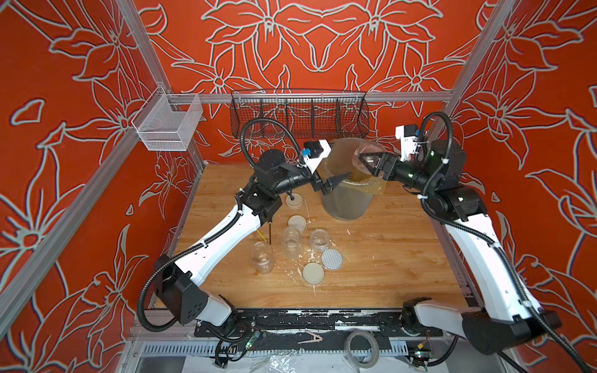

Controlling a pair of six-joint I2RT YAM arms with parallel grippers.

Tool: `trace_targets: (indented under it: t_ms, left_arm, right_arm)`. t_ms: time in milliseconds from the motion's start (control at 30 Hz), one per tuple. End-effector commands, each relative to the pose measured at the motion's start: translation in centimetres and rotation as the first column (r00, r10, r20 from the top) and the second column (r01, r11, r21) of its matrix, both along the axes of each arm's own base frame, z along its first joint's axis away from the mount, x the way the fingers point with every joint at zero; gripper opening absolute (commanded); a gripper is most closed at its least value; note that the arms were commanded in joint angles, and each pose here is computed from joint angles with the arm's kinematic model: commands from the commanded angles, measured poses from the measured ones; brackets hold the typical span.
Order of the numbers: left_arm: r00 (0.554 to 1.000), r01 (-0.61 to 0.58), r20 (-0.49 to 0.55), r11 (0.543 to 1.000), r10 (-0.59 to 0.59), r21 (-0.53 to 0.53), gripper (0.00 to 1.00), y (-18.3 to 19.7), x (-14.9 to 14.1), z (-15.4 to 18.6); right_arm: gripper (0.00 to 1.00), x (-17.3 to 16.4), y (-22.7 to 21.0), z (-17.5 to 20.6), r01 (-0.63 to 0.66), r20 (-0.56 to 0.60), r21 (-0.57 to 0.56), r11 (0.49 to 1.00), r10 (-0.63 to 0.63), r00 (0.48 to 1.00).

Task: Empty moldy tea leaves from jars
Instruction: Place the jar at the center of the board.

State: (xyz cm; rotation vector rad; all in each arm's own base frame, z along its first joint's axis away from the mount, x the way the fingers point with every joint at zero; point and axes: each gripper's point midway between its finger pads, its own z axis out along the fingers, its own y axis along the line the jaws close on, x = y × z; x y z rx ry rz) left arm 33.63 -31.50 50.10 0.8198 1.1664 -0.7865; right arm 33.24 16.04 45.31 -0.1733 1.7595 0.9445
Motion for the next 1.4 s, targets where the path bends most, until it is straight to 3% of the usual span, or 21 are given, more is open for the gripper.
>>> trace_targets:
  t_ms: [0, 67, 133, 233, 300, 367, 433, 533, 667, 967, 1133, 1367]
  left_arm:
    - [0.91, -0.079, -0.415, 0.977, -0.01, -0.197, 0.97, 1.9, 0.9, 1.9]
    - [0.816, -0.12, -0.576, 0.965, -0.039, -0.235, 0.97, 2.2, 1.2, 1.6]
    - [0.696, -0.139, -0.711, 0.954, -0.097, -0.267, 0.97, 1.9, 1.2, 0.6]
    - [0.528, -0.13, -0.83, 0.948, -0.183, -0.292, 0.98, 0.9, 0.9, -1.0]
    - [0.453, -0.094, -0.86, 0.947, -0.234, -0.307, 0.98, 0.0, 0.4, -1.2]
    - [0.415, -0.027, -0.863, 0.944, -0.288, -0.329, 0.98, -1.2, -0.6, -0.8]
    - [0.418, 0.047, -0.851, 0.943, -0.319, -0.331, 0.97, -2.6, -1.9, -0.2]
    - [0.473, 0.124, -0.81, 0.937, -0.346, -0.327, 0.96, -4.1, -3.8, 0.9]
    - [0.499, 0.05, -0.81, 0.943, -0.31, -0.329, 0.96, -4.0, -3.0, 0.3]
    - [0.488, 0.065, -0.783, 0.91, -0.386, -0.409, 0.97, -4.3, -3.0, 0.8]
    - [0.455, 0.121, -0.772, 0.89, -0.443, -0.439, 0.98, -5.2, -3.4, 1.2]
    - [0.442, 0.134, -0.782, 0.894, -0.44, -0.428, 0.67, -5.3, -3.7, 1.1]
  right_arm:
    - [0.18, -2.0, 0.5, 4.9, -0.049, 0.337, -0.01, 0.999, 0.05, 0.94]
    - [0.18, -2.9, 0.8, 5.1, -0.07, 0.425, -0.048, 0.996, 0.084, 0.901]
    - [0.18, -3.5, 1.0, 5.2, -0.083, 0.5, -0.08, 0.993, 0.112, 0.859]
    - [0.18, -4.2, 1.4, 5.6, -0.094, 0.595, -0.101, 0.99, 0.136, 0.792]
    - [0.17, -5.0, 1.9, 5.8, -0.118, 0.653, -0.128, 0.985, 0.174, 0.737]
    - [0.16, -5.6, 2.2, 6.0, -0.135, 0.691, -0.134, 0.982, 0.19, 0.697]
    - [0.16, -6.2, 2.8, 6.2, -0.167, 0.71, -0.149, 0.975, 0.224, 0.668]
    - [0.15, -6.7, 3.4, 6.2, -0.188, 0.717, -0.167, 0.968, 0.25, 0.651]
    - [0.15, -7.1, 3.8, 6.1, -0.203, 0.724, -0.183, 0.962, 0.272, 0.634]
    - [0.14, -7.7, 4.8, 5.8, -0.239, 0.73, -0.205, 0.949, 0.311, 0.608]
    - [0.14, -8.1, 5.3, 5.4, -0.262, 0.728, -0.215, 0.941, 0.333, 0.6]
    - [0.14, -8.2, 5.7, 5.0, -0.269, 0.716, -0.236, 0.934, 0.354, 0.602]
